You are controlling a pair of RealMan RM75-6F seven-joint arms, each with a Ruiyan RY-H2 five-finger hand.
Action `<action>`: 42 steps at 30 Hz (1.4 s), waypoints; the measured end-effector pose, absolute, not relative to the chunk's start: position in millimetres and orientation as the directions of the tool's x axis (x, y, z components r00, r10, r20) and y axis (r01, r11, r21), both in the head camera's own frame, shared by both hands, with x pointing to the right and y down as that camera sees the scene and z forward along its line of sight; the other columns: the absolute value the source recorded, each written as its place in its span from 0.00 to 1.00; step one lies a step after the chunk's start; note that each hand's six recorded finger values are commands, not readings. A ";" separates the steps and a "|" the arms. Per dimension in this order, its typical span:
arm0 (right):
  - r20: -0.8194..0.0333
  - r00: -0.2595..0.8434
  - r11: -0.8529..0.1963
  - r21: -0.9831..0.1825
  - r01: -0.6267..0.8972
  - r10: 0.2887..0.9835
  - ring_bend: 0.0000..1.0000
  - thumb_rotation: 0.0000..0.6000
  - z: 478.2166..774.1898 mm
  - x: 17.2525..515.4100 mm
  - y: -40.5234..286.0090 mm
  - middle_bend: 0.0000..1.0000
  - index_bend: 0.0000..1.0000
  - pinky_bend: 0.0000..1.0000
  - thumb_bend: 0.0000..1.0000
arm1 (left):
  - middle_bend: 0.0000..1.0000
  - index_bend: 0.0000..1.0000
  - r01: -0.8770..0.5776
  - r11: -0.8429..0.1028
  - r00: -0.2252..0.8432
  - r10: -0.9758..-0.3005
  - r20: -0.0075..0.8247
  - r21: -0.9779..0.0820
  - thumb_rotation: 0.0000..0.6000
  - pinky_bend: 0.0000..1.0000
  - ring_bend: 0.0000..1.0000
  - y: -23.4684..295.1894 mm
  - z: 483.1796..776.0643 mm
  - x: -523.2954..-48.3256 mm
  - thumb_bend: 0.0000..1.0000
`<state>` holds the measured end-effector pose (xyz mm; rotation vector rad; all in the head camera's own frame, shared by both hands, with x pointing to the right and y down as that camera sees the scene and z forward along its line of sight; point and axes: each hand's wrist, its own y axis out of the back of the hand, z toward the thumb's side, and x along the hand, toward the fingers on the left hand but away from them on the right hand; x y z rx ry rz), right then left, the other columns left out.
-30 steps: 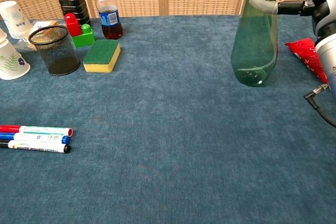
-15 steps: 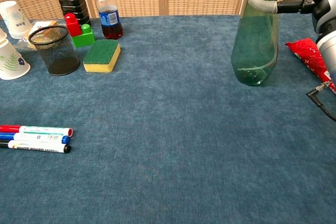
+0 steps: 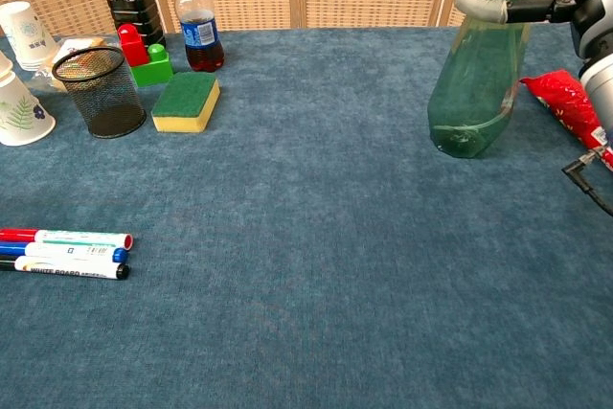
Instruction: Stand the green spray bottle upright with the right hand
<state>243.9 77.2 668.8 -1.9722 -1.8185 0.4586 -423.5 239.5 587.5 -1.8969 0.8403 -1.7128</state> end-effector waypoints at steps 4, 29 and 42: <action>0.037 0.094 -0.062 -0.513 0.856 0.995 0.32 1.00 668.7 244.5 77.5 0.41 0.38 0.21 0.11 | 0.10 0.16 -0.140 -0.715 0.047 -0.696 0.717 -0.685 1.00 0.00 0.00 239.6 587.6 -423.0 0.30; -0.007 0.131 -0.116 -0.504 0.856 0.991 0.27 0.49 671.5 244.4 72.1 0.37 0.31 0.16 0.13 | 0.10 0.16 -0.136 -0.716 0.056 -0.696 0.716 -0.685 1.00 0.00 0.00 238.9 587.8 -419.8 0.30; -0.017 0.113 -0.105 -0.517 0.850 0.993 0.27 0.48 674.1 258.9 78.1 0.37 0.31 0.16 0.14 | 0.09 0.16 -0.132 -0.718 0.067 -0.694 0.717 -0.683 1.00 0.00 0.00 238.4 588.2 -415.9 0.31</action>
